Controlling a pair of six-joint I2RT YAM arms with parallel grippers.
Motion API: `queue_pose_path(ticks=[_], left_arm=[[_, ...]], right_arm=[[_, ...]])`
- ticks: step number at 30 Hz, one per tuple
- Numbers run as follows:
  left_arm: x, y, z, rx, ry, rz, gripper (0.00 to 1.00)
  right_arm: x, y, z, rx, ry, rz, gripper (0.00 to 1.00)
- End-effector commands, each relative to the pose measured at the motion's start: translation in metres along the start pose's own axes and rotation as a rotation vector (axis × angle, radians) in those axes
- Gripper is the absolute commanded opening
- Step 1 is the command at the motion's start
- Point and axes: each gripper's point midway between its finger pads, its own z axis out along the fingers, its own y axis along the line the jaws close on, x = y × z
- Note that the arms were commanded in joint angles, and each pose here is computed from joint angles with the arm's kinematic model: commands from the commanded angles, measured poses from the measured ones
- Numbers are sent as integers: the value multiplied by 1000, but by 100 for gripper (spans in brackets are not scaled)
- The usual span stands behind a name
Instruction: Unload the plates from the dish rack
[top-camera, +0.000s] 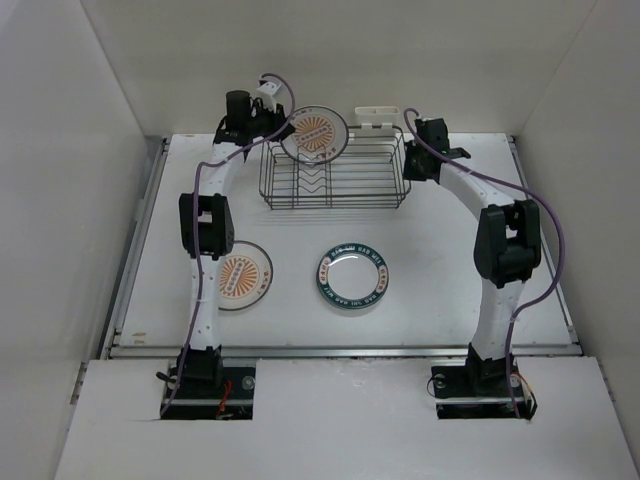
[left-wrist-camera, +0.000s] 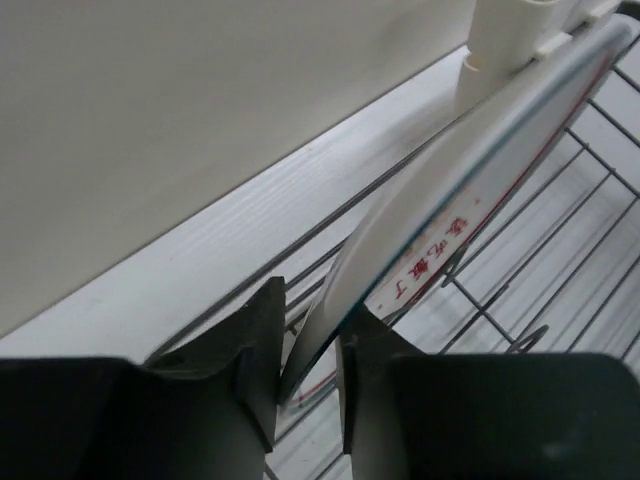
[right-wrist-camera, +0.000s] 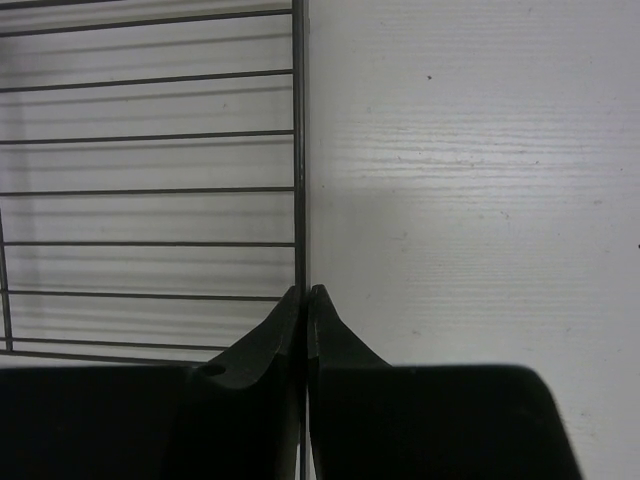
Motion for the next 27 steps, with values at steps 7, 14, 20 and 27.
queue_pose_path(ticks=[7,14,20,27], left_arm=[[-51,-14,-17,5,-111,-39,0],[-117,-63,-64,120,-185,-59,0],[-161,-105,-108,250,-204,-112,0],[-169,-135,-168,274,-101,-198,0]], right_arm=[[26,13,-13,-50,119,-33,4],[24,13,-13,-55,101,-33,4],[18,29,-13,-125,83,9,4],[14,31,-10,-132,61,31,4]])
